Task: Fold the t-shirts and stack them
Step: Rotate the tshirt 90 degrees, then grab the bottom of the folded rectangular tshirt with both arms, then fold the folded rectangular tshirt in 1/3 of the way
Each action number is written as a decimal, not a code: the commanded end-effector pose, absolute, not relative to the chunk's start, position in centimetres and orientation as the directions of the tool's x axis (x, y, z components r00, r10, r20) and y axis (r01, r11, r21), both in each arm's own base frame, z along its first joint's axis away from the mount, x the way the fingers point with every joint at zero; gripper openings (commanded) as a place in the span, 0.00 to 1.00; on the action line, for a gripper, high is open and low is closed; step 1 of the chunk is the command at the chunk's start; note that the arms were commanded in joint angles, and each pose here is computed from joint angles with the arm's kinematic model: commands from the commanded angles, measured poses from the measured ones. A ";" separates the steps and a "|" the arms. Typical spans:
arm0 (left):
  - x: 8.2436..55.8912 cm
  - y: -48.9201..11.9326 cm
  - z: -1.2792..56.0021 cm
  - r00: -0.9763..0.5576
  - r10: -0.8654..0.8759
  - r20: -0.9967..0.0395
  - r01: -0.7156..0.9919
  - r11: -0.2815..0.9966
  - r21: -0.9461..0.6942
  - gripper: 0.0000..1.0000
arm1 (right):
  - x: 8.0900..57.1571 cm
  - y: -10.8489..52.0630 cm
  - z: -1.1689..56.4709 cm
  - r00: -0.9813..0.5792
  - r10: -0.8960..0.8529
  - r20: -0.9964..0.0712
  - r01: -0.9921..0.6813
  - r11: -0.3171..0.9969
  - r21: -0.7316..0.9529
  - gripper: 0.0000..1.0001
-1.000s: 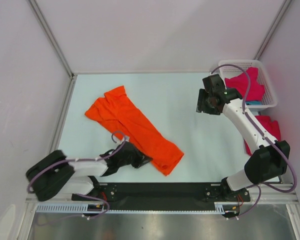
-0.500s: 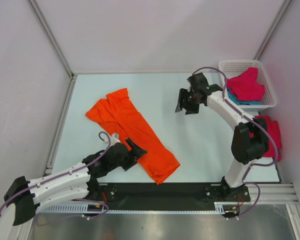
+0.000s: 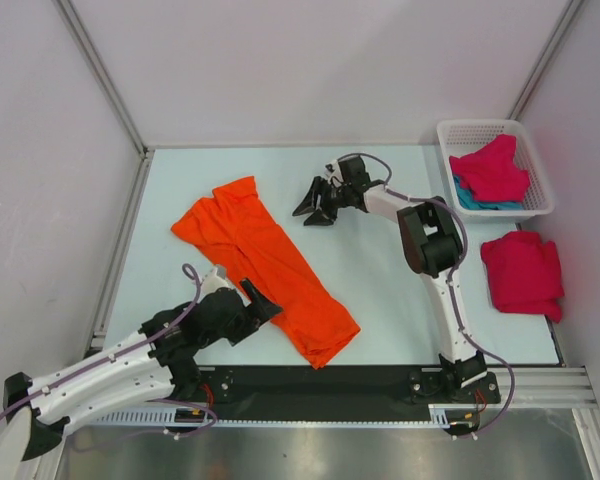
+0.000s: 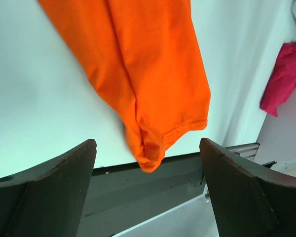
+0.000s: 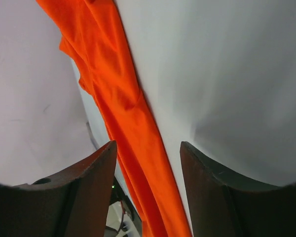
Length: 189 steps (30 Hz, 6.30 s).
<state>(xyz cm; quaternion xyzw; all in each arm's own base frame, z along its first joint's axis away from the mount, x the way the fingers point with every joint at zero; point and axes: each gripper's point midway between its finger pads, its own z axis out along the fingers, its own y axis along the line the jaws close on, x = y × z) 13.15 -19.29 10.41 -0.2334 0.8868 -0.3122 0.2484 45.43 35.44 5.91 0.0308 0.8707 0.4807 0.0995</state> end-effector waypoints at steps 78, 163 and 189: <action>16.5 -26.5 3.1 -0.868 -0.358 -0.344 -0.159 0.857 -0.490 0.91 | 28.6 22.3 9.1 -0.920 0.170 -0.353 -0.072 0.813 0.578 0.51; 31.4 -19.5 9.5 -0.855 -0.356 -0.377 -0.153 0.868 -0.472 0.77 | 35.3 29.8 9.9 -0.924 -0.068 -0.376 -0.199 0.926 0.322 0.48; 25.8 -12.7 16.2 -0.651 -0.524 -0.549 -0.236 0.827 -0.510 0.85 | 30.2 37.5 8.8 -0.907 -0.162 -0.389 -0.318 0.869 0.380 0.48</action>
